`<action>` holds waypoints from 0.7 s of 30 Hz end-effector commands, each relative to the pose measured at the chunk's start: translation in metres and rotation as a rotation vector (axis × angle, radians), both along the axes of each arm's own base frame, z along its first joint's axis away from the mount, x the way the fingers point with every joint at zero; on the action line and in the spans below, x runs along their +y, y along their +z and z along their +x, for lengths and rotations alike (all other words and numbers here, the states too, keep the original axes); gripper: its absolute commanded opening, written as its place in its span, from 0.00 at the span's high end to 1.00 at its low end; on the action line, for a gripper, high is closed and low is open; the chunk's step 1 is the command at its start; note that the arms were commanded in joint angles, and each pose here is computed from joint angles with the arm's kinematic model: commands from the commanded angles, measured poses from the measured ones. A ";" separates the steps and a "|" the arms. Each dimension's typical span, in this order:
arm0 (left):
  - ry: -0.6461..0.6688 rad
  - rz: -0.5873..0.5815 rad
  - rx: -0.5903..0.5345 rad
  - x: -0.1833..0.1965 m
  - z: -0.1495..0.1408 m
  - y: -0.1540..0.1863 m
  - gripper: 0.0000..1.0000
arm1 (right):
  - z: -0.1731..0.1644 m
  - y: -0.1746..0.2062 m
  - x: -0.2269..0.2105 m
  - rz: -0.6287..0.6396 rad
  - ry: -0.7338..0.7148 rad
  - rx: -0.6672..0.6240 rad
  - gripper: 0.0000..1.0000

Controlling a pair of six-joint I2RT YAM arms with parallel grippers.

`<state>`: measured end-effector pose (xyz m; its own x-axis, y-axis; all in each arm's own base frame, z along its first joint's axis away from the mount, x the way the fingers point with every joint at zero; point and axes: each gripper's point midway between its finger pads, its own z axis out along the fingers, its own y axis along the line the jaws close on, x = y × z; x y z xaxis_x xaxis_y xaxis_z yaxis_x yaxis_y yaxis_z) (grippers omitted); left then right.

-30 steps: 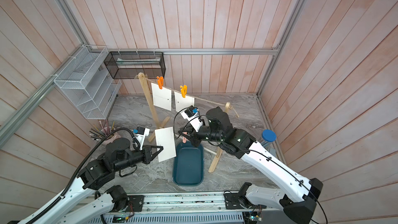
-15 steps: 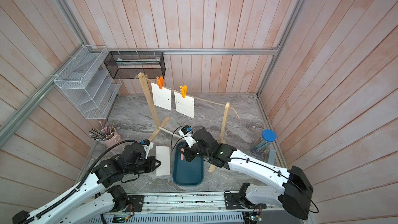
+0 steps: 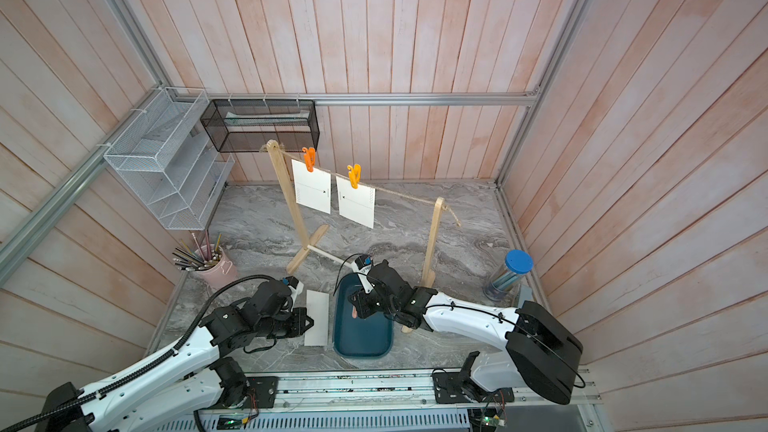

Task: Remove the postcards from the strings
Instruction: Place the clamp in the storage box.

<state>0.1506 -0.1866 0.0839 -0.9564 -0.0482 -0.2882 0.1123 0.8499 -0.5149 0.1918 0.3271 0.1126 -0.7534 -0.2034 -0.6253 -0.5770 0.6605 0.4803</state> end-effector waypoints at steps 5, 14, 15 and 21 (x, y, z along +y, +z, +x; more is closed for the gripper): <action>0.014 0.032 -0.071 0.003 0.014 -0.001 1.00 | 0.008 -0.029 -0.012 -0.112 -0.071 0.013 0.85; 0.094 0.082 -0.074 0.017 0.019 0.002 0.86 | 0.010 -0.041 -0.017 -0.185 -0.087 0.040 0.52; 0.106 0.092 -0.075 0.019 0.020 0.004 0.82 | 0.011 -0.039 -0.017 -0.184 -0.090 0.037 0.50; 0.159 0.135 -0.064 0.029 0.022 0.011 0.68 | 0.016 -0.019 -0.020 -0.168 -0.113 -0.007 0.47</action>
